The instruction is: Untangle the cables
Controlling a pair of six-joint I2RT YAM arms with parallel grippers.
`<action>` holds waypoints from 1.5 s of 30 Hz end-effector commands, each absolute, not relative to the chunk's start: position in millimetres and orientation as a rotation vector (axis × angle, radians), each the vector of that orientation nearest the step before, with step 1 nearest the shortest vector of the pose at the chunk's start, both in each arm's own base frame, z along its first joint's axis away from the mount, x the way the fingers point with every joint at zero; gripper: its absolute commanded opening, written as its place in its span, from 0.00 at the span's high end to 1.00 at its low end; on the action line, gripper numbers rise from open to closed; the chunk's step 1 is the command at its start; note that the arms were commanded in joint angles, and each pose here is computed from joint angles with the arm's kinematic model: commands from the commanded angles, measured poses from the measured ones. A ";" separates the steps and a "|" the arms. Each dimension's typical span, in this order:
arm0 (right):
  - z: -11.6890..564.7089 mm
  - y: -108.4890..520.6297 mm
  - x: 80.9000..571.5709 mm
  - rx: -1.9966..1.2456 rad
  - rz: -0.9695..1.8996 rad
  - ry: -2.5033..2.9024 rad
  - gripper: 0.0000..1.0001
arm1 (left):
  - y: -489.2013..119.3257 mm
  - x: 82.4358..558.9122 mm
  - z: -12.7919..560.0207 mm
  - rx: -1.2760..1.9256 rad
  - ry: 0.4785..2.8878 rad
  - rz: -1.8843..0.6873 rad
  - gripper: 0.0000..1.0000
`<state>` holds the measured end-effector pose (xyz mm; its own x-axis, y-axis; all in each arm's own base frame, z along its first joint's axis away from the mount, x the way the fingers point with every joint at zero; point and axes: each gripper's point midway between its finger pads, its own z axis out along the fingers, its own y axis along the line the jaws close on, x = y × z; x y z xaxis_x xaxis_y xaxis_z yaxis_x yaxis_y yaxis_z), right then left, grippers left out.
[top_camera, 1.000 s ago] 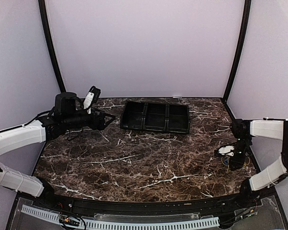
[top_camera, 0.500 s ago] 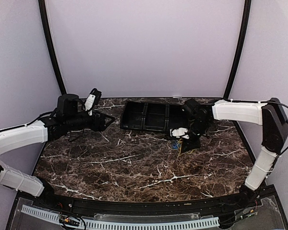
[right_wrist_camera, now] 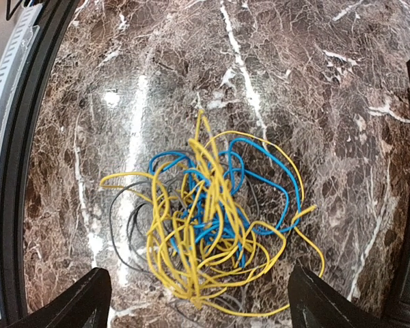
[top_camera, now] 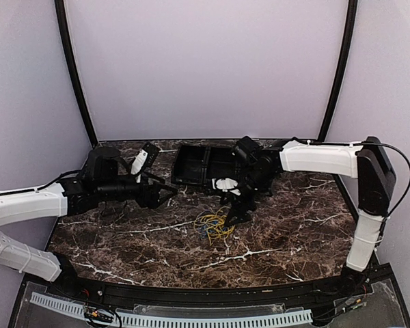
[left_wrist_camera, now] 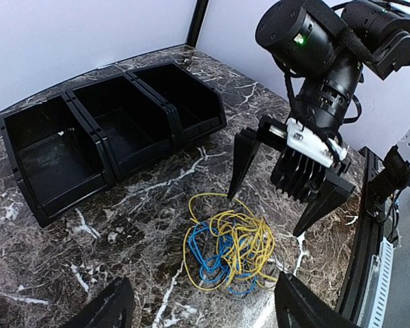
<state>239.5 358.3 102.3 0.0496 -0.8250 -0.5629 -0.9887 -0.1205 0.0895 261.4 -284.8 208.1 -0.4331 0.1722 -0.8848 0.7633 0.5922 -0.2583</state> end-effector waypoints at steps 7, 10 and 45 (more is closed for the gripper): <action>128.0 346.4 229.5 -1.965 0.660 1.805 0.12 | -310.5 227.3 142.8 0.903 2.040 -0.906 0.39; 126.1 355.1 229.4 -1.974 0.641 1.790 0.16 | -320.1 216.9 126.8 0.956 2.055 -0.928 0.48; 62.3 379.0 234.4 -1.915 0.739 1.899 0.21 | -382.3 217.8 62.7 1.115 1.990 -0.764 0.61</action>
<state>240.1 374.3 70.8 -0.0201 -0.8190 -0.5734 -0.9954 -0.0376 0.0886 208.8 -367.0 45.3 -0.4297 0.4855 -0.7613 0.8622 0.4710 -0.1863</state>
